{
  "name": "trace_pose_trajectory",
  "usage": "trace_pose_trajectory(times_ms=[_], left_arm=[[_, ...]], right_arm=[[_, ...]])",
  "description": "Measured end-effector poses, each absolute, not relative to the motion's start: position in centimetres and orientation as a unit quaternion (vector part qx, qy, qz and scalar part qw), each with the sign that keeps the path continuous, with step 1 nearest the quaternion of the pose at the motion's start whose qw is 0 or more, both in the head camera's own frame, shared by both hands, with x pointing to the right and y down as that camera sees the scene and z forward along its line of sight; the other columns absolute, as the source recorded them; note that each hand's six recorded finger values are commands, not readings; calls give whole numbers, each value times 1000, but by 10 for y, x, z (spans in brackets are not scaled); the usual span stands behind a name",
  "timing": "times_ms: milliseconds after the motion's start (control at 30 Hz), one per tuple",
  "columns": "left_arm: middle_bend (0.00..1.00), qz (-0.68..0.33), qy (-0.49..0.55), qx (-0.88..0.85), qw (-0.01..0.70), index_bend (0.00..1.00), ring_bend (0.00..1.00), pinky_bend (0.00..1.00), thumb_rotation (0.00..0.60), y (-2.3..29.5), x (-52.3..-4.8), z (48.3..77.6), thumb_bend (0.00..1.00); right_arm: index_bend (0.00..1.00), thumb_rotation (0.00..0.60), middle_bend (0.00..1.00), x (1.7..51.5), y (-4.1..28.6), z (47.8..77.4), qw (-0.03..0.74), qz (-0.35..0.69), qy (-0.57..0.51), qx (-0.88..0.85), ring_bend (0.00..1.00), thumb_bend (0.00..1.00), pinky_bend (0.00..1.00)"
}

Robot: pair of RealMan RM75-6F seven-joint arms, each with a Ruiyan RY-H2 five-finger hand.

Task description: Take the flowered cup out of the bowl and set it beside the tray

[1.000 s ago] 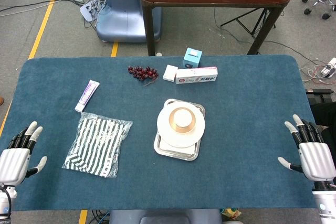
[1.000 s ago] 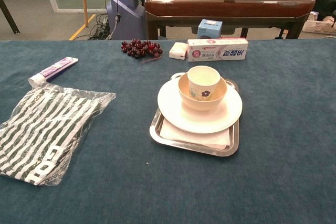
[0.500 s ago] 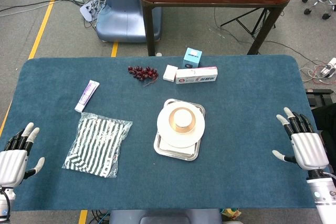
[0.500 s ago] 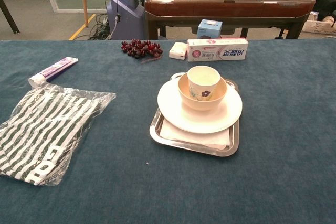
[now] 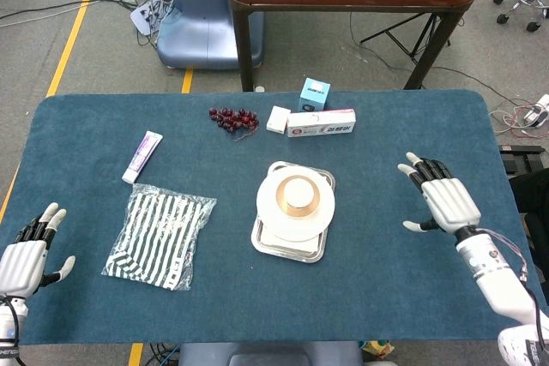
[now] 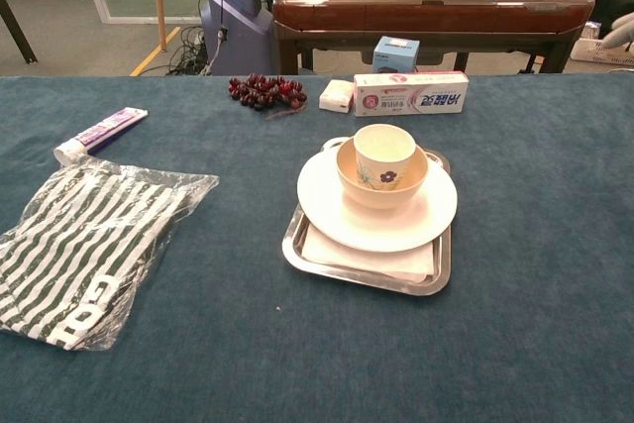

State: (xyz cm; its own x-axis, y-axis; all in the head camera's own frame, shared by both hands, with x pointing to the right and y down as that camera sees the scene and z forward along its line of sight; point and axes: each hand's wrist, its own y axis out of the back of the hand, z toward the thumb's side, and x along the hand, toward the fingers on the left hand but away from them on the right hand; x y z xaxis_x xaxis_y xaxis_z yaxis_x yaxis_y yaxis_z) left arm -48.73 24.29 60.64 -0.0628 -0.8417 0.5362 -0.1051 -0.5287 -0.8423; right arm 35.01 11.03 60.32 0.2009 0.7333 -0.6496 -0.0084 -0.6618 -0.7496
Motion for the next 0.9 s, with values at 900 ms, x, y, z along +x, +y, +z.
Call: trace_pose_trajectory(times_ms=[900], left_arm=[[0, -679, 395, -557, 269, 0, 0, 118, 600, 242, -505, 615, 305]], right_arm=[[0, 600, 0, 255, 24, 653, 282, 561, -111, -770, 0, 31, 0]])
